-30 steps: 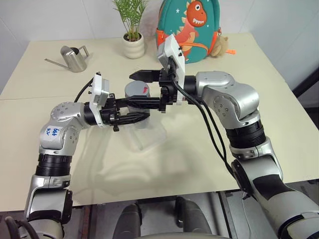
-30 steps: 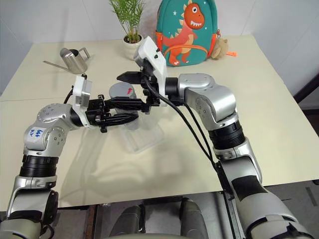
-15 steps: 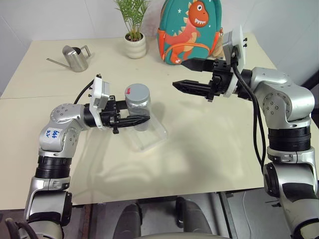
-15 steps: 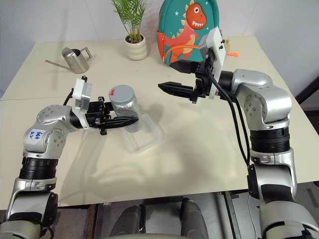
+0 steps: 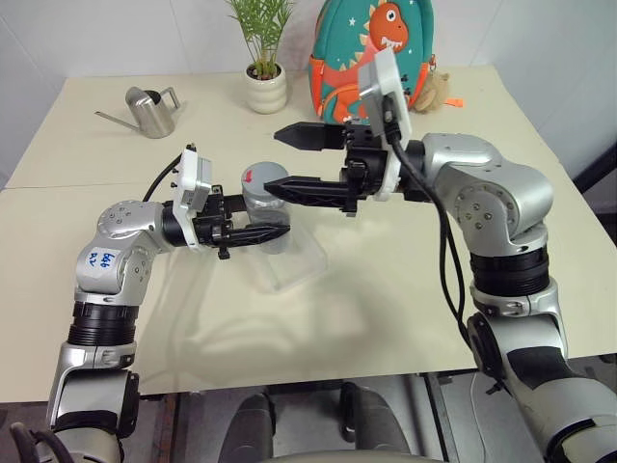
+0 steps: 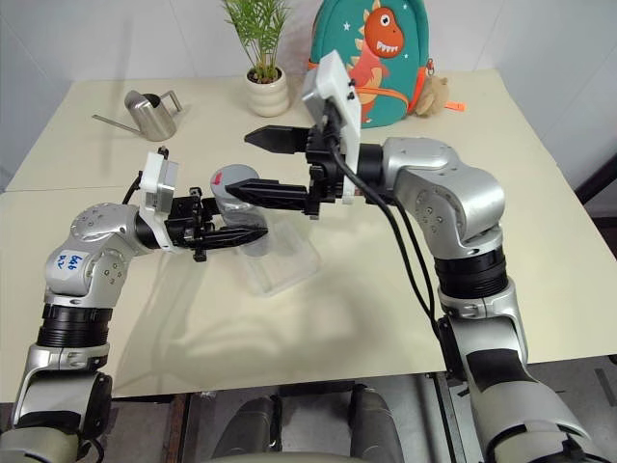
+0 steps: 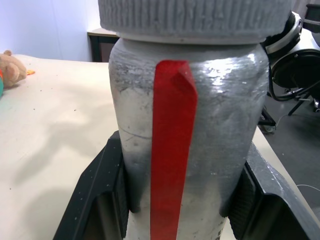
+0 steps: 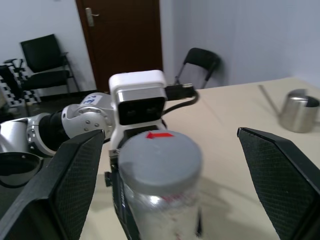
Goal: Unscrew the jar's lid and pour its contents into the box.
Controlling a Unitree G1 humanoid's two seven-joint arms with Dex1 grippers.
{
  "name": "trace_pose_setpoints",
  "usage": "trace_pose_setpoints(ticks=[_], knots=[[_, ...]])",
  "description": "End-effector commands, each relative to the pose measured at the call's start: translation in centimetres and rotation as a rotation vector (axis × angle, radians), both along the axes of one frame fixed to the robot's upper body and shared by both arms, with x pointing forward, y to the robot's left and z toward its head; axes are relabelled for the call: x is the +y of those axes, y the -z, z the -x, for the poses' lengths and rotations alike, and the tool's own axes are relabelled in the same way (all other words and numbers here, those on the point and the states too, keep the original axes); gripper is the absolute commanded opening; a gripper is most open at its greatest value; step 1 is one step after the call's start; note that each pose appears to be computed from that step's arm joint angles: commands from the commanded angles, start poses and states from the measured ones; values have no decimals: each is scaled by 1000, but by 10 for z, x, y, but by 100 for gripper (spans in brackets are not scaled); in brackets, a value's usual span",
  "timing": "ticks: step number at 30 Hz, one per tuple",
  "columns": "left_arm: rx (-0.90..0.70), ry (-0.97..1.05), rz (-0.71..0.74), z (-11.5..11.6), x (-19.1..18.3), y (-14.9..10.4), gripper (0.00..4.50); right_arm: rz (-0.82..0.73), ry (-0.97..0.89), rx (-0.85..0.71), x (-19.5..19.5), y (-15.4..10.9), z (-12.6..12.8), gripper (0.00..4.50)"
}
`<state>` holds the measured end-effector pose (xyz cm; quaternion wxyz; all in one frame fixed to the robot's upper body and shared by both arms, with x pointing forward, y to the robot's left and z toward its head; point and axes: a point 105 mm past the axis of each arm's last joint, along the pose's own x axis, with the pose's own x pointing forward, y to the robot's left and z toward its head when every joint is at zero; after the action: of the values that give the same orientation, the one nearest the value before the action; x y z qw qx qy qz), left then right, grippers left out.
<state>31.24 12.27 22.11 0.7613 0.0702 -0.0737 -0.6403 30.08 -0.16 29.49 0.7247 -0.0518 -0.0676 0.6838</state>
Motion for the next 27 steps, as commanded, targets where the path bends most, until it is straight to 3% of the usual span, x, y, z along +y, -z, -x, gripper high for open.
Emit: trace_pose_setpoints(ticks=[1, 9, 12, 16, 17, 21, 27], knots=[[-46, 14, 4, 4, -2, -10, 201, 7, -34, -43, 11, -8, 9, 446], [-42, 16, 7, 5, -3, -9, 201, 13, -21, -36, 16, -8, 4, 446], [-40, 16, 8, 5, -3, -8, 201, 5, -28, -33, 17, -10, 4, 389], [-39, 17, 11, 5, -4, -8, 201, 9, -35, -29, 17, -7, 5, 261], [-39, 17, 12, 5, -4, -8, 201, 11, -34, -29, 17, -7, 5, 254], [-37, 16, 12, 5, -3, -8, 201, -24, -26, -21, 15, -13, 3, 254], [-30, 14, 10, 6, -2, -6, 201, -314, -101, 114, -8, -58, 10, 254]])
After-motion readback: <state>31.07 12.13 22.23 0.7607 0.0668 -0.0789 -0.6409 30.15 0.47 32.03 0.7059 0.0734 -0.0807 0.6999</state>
